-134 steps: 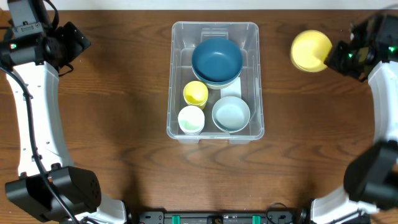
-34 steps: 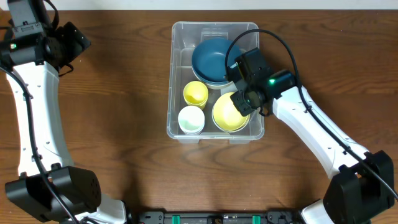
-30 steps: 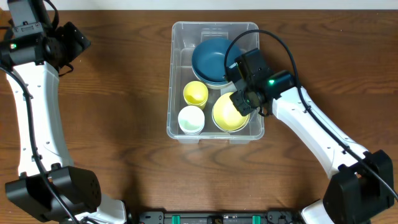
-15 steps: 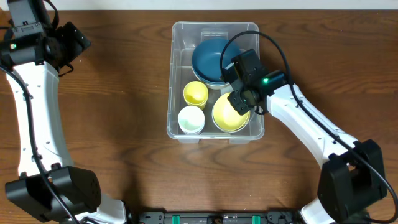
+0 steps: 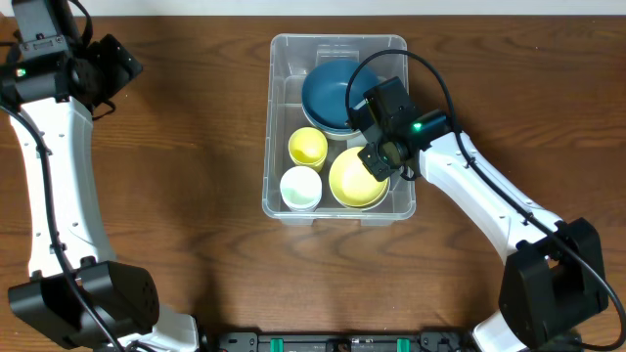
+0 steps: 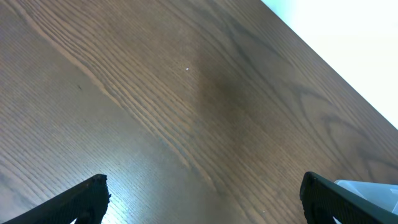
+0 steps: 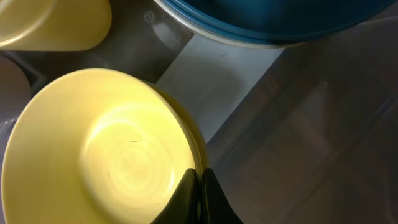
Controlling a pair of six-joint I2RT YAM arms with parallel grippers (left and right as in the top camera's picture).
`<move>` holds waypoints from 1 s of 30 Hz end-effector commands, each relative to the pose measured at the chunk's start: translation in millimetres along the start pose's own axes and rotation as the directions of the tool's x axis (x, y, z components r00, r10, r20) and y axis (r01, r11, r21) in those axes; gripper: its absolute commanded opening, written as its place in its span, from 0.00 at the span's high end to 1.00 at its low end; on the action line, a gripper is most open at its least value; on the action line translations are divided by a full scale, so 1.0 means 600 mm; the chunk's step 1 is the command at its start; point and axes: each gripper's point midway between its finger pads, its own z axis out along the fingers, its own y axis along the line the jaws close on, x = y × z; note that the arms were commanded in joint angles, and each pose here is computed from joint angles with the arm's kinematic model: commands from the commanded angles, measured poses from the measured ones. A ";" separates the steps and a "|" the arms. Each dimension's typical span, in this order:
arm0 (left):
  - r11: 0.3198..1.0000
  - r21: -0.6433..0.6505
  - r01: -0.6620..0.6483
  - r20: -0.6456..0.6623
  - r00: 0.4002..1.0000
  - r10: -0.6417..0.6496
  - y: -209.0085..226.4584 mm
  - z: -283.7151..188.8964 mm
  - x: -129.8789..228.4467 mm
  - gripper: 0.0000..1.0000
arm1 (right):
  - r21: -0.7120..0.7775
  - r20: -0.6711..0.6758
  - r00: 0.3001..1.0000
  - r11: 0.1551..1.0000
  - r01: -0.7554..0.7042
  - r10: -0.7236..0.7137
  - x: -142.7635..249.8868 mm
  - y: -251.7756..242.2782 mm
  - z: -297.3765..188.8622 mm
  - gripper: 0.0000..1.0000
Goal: Pack container
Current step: 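Lower the yellow bowl onto the grey bowl stack and release it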
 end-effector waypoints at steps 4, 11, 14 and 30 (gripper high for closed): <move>1.000 -0.011 -0.006 0.010 1.000 0.006 0.005 -0.002 -0.006 0.02 | -0.010 -0.026 1.000 1.000 0.006 -0.006 0.010 0.005 0.006 0.98; 1.000 -0.011 -0.006 0.010 1.000 0.006 0.005 -0.002 -0.006 0.02 | -0.012 -0.028 1.000 1.000 0.006 -0.006 0.011 0.005 0.006 0.99; 1.000 -0.011 -0.006 0.010 1.000 0.006 0.005 -0.002 -0.006 0.02 | -0.011 -0.025 1.000 1.000 0.005 -0.006 0.010 0.005 0.006 0.96; 1.000 -0.011 -0.006 0.010 1.000 0.006 0.005 -0.002 -0.006 0.02 | -0.076 0.001 1.000 0.997 -0.003 0.003 0.001 0.023 0.006 0.99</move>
